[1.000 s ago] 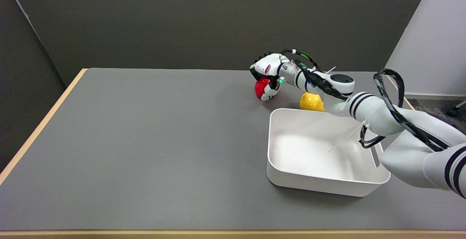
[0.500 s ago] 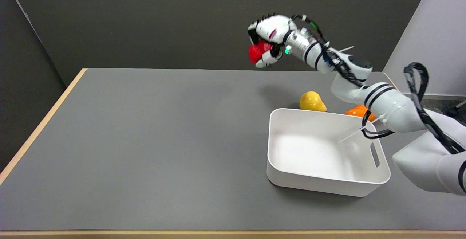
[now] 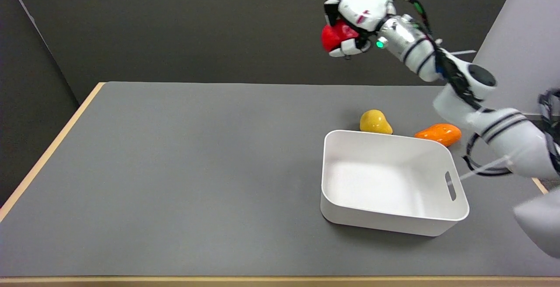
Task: Pick up tomato.
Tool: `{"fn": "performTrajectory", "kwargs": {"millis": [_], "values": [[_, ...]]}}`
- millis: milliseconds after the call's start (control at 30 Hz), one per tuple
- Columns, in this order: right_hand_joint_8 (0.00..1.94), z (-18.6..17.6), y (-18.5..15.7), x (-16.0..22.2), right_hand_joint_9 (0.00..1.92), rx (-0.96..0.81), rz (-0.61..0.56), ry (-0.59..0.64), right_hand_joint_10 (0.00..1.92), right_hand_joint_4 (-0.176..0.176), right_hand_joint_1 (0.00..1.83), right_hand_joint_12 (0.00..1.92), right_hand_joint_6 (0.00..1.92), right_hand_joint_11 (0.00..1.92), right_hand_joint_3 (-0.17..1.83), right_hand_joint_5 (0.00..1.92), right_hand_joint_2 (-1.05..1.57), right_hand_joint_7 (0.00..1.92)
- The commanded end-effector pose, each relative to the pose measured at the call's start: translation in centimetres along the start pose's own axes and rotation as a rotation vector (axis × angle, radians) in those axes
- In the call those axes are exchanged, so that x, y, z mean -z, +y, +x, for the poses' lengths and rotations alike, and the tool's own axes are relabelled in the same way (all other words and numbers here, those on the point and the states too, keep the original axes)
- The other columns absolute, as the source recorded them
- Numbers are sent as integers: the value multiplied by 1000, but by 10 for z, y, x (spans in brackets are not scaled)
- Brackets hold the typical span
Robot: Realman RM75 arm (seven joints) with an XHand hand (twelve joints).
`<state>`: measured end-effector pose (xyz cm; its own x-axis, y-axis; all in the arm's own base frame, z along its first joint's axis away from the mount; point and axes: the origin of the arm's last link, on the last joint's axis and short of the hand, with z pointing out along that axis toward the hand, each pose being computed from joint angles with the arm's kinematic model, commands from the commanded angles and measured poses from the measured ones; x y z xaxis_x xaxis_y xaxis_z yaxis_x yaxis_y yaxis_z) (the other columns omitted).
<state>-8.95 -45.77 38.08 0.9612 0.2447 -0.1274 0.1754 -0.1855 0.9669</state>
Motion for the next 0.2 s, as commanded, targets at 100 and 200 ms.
{"fn": "performTrajectory", "kwargs": {"millis": [100,200], "values": [[1236,53,24,163,807,-146,-72,99,1352,-176,1347,1699,1682,835,367,606,1044,844],[1235,59,18,176,809,-263,6,142,1352,-176,1347,1700,1679,842,376,610,1038,847]]}}
